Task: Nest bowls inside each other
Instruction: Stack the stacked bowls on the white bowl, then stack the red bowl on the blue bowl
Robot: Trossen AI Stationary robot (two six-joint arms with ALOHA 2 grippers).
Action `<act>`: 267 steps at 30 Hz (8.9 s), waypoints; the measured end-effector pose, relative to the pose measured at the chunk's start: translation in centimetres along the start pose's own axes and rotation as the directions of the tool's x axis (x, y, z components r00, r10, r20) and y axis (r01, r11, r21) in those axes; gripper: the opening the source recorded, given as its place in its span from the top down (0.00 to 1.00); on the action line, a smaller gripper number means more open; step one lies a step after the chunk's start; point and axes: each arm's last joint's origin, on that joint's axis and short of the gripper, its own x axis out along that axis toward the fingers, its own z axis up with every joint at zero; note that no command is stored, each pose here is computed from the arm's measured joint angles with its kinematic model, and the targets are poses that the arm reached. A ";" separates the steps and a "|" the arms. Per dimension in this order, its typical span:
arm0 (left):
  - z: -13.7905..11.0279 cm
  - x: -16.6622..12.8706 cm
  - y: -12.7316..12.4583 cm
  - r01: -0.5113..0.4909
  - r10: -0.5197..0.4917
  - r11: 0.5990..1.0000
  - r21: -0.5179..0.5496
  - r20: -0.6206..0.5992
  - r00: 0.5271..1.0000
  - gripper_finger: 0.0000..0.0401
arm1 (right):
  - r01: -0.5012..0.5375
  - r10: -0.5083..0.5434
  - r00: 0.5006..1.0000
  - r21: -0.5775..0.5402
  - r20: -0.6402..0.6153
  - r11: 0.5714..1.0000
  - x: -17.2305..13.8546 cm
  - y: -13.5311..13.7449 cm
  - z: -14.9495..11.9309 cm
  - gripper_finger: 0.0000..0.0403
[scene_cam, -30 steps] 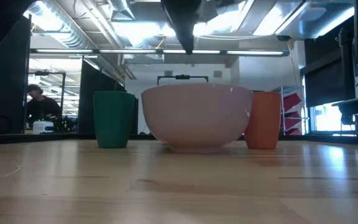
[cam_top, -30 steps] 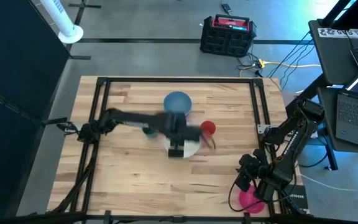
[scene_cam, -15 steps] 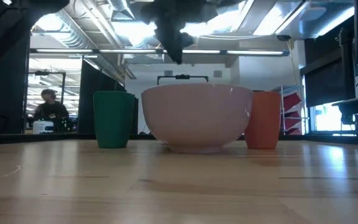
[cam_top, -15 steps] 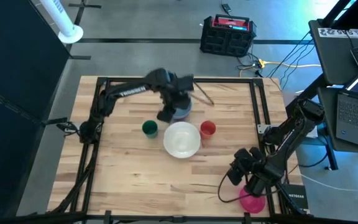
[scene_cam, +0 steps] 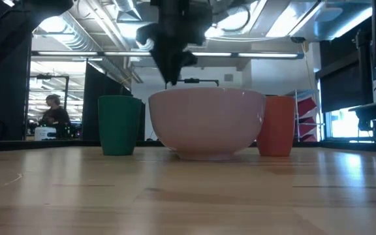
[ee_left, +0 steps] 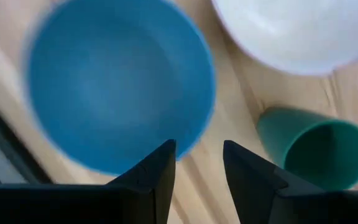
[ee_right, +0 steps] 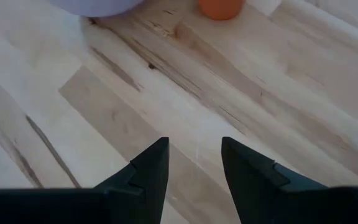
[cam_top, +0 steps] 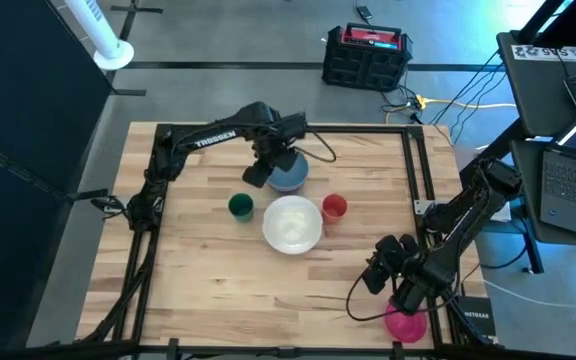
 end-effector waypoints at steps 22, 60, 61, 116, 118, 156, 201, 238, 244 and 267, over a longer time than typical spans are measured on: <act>1.4 4.2 -1.6 0.000 0.013 0.992 0.128 -0.106 0.994 0.70 | -0.044 0.040 0.998 -0.097 -0.041 0.994 0.0 0.5 -0.2 0.66; 2.9 6.8 -2.1 -0.169 0.187 0.977 0.130 -0.139 0.972 0.94 | -0.030 0.022 0.997 -0.104 -0.072 0.994 0.0 0.3 -0.3 0.66; 3.0 6.2 -2.0 -0.180 0.196 0.976 0.121 -0.138 0.971 0.94 | -0.029 0.022 0.997 -0.104 -0.072 0.994 0.0 0.3 -0.3 0.66; 11.7 6.6 -17.6 -0.144 0.145 0.989 -0.017 0.031 0.989 0.81 | 0.050 -0.057 0.998 -0.154 -0.036 0.987 0.0 -0.5 0.0 0.66; 11.7 6.1 -17.7 -0.142 0.142 0.990 -0.017 0.025 0.990 0.77 | 0.050 -0.056 0.998 -0.154 -0.036 0.987 0.0 -0.5 0.0 0.66; 10.4 0.5 -27.6 0.032 -0.045 0.995 0.098 0.137 0.990 0.64 | -0.444 0.046 0.826 -0.598 -0.562 0.667 -5.6 -2.5 -4.6 0.74; 6.8 -5.2 -29.1 0.070 0.064 0.910 -0.409 0.305 0.950 0.64 | -0.545 0.449 0.837 -0.389 -0.313 0.743 1.9 5.8 6.9 1.00; 1.4 -6.6 -35.3 -0.085 0.251 0.757 -0.648 0.169 0.953 0.64 | -0.225 0.113 0.965 -0.522 -0.238 0.823 11.5 5.6 28.2 1.00; 1.4 -6.6 -35.4 -0.088 0.264 0.753 -0.652 0.178 0.948 0.64 | -0.211 0.073 0.960 -0.525 -0.271 0.825 13.7 5.3 27.5 1.00; 1.4 -6.6 -35.5 -0.084 0.266 0.748 -0.658 0.181 0.947 0.64 | -0.251 0.087 0.948 -0.549 -0.308 0.797 13.0 4.9 28.4 0.62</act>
